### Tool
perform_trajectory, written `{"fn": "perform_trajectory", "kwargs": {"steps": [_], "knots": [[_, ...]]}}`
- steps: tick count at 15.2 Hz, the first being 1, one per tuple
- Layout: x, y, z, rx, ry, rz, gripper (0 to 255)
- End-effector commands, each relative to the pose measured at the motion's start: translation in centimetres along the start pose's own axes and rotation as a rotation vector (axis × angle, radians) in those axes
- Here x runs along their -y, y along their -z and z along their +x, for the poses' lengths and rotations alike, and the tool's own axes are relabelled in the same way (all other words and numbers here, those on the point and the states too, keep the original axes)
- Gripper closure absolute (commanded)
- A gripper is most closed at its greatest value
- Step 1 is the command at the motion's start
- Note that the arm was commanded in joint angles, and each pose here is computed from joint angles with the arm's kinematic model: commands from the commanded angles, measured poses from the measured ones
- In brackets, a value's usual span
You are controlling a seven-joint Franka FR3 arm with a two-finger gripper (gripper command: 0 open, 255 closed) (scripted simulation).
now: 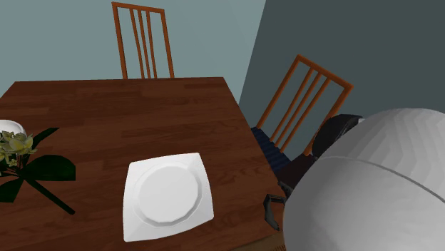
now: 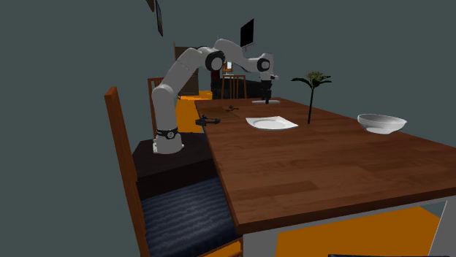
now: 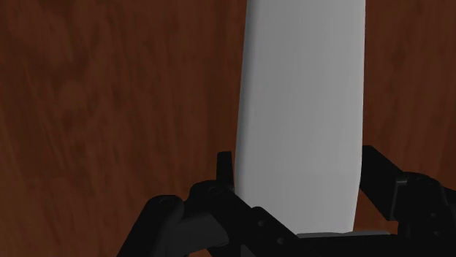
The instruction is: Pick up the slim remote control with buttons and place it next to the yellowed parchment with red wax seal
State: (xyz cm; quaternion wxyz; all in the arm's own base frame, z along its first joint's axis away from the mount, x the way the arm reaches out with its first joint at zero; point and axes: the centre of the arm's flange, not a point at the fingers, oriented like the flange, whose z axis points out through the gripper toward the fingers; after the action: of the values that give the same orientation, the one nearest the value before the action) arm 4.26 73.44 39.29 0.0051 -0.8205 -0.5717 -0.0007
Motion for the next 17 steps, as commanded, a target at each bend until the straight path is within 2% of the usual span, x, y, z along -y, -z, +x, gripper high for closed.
{"fn": "perform_trajectory", "kwargs": {"steps": [1, 9, 17], "knots": [[0.0, -1.1, -0.1, -0.001, 0.0, 0.0, 255], [-0.1, -5.2, -0.1, -0.001, 0.0, 0.0, 255], [-0.1, -5.2, -0.1, -0.001, 0.0, 0.0, 255]]}}
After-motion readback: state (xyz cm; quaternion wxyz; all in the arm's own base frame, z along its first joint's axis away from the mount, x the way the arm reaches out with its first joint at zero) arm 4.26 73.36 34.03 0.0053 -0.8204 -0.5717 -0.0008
